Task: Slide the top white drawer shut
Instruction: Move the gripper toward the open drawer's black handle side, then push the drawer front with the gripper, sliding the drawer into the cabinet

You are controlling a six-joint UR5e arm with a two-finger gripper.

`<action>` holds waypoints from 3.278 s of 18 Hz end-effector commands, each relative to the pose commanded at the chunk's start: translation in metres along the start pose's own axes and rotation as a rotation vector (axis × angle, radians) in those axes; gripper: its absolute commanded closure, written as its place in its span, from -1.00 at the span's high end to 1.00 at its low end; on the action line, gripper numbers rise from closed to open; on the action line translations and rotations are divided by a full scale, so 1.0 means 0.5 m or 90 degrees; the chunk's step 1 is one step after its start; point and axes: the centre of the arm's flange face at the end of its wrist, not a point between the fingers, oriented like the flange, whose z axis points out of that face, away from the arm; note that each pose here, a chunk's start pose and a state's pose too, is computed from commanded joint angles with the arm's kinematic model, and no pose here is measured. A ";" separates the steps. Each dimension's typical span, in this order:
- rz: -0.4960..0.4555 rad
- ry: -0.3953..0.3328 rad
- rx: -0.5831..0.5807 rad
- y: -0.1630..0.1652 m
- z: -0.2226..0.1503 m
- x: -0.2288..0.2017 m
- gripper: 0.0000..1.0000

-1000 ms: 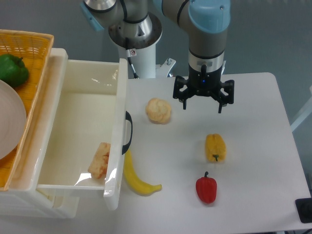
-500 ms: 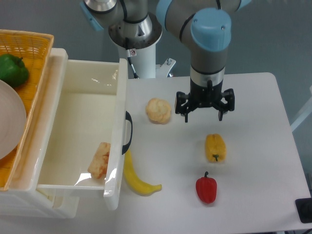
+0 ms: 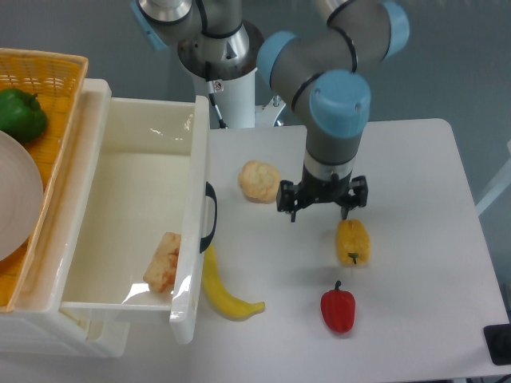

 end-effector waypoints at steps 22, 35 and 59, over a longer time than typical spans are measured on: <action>0.009 0.126 -0.004 -0.030 0.072 0.124 1.00; 0.024 0.130 0.008 -0.036 0.053 0.160 1.00; 0.072 0.124 0.002 -0.047 0.041 0.316 1.00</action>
